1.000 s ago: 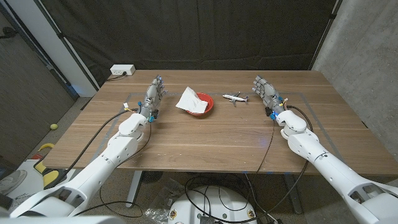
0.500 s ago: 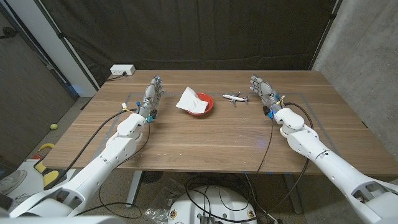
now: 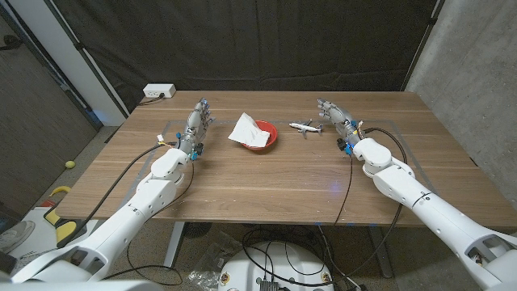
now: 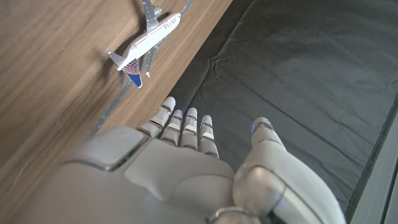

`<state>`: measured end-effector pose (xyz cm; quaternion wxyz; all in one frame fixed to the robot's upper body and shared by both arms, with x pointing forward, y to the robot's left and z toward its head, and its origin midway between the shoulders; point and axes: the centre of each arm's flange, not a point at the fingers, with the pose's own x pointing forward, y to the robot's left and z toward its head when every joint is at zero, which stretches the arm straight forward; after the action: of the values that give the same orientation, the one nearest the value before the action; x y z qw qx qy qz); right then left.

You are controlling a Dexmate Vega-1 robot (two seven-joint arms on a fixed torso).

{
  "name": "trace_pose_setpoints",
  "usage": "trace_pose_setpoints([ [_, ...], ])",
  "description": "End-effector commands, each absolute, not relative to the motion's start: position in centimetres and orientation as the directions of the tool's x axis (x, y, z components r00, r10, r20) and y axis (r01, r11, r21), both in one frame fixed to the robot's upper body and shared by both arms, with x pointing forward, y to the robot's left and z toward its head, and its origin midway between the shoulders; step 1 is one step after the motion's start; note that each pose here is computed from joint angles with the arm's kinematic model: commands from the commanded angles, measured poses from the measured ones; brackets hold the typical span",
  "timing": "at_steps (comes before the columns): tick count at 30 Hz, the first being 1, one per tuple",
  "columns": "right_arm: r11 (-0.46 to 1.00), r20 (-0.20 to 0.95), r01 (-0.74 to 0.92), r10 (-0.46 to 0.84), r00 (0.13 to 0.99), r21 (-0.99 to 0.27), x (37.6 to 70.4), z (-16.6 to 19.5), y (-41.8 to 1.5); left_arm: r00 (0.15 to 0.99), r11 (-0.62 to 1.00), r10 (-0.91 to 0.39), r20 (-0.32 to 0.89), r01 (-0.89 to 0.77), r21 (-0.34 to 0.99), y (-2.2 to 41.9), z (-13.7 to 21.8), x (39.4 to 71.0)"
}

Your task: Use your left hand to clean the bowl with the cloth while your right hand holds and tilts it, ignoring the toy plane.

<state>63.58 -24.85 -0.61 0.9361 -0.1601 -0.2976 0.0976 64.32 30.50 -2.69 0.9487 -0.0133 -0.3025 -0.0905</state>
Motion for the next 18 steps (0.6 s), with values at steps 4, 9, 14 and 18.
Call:
trace_pose_setpoints([
  [4, 0.835, 0.505, -0.004, 0.336, 0.795, -0.55, 61.8, 0.0, -22.5, 0.801, 0.984, -0.162, 0.576, 0.177, 0.031, 30.8, -3.1, 63.6],
  [9, 0.787, 0.493, 0.041, 0.344, 0.799, -0.615, 61.2, 0.4, -21.5, 0.799, 0.984, -0.16, 0.579, 0.175, 0.031, 31.1, -3.2, 63.3],
  [14, 0.75, 0.492, 0.072, 0.355, 0.795, -0.658, 60.8, 0.7, -20.6, 0.799, 0.984, -0.16, 0.58, 0.173, 0.033, 31.3, -3.3, 63.0],
  [18, 0.726, 0.491, 0.089, 0.364, 0.792, -0.682, 60.3, 0.8, -19.7, 0.797, 0.985, -0.161, 0.582, 0.171, 0.038, 31.4, -3.3, 62.8],
])
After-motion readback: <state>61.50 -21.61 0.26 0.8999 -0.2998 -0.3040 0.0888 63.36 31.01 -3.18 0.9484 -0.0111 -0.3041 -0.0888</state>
